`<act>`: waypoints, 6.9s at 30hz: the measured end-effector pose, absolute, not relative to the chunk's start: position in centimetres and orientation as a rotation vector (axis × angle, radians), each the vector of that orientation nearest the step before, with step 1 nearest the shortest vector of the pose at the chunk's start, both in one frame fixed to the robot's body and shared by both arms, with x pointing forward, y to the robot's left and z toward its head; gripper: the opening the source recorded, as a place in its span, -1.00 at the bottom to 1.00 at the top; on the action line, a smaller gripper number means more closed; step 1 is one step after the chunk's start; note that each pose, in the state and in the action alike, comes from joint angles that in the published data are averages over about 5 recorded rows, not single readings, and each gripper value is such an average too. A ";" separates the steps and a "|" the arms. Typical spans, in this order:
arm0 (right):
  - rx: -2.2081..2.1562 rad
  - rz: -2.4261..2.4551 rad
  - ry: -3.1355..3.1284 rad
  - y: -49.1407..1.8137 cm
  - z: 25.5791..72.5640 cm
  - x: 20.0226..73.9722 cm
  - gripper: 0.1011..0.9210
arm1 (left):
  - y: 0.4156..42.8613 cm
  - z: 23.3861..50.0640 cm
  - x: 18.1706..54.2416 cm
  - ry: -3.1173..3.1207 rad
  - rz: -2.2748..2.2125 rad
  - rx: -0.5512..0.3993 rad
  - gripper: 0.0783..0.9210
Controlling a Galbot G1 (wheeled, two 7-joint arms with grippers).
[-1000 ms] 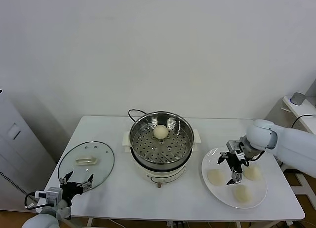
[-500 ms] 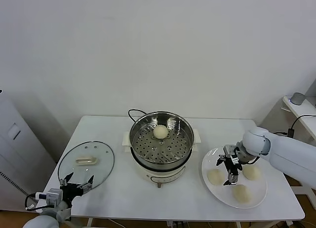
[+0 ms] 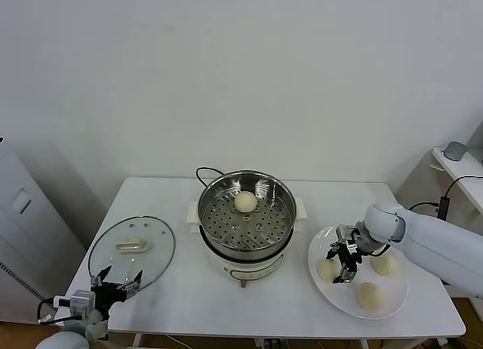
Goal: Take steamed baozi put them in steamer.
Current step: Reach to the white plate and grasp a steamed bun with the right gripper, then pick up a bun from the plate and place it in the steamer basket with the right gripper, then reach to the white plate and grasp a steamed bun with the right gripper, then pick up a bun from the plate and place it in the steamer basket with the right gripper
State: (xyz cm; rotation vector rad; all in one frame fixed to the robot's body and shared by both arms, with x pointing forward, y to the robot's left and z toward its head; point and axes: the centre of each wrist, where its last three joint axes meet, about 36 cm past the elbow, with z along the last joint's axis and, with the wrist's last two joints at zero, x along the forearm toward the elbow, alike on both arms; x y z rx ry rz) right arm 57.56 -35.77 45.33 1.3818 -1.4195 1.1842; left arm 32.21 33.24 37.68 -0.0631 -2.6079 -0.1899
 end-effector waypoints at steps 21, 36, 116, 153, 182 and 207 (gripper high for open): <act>1.443 1.198 -1.414 -35.5 55.1 59.6 -0.05 | 33.1 38.0 32.5 -2.620 -0.192 -0.052 0.77; 1.453 1.211 -1.585 -30.0 68.8 61.7 -0.05 | 33.0 38.1 32.6 -2.626 -0.198 -0.054 0.77; 1.519 1.274 -1.519 -21.8 67.7 62.9 0.76 | 33.1 38.1 32.9 -2.636 -0.181 -0.034 0.77; 1.467 1.206 -1.273 -41.5 52.2 54.8 0.76 | 32.9 38.2 32.8 -2.642 -0.174 -0.036 0.77; 1.405 1.157 -1.260 -42.8 46.0 53.4 0.17 | 32.7 37.9 32.8 -2.634 -0.170 -0.042 0.77; 1.515 1.334 -1.415 -39.5 60.6 60.4 -0.13 | 32.6 38.2 33.1 -2.645 -0.183 -0.045 0.77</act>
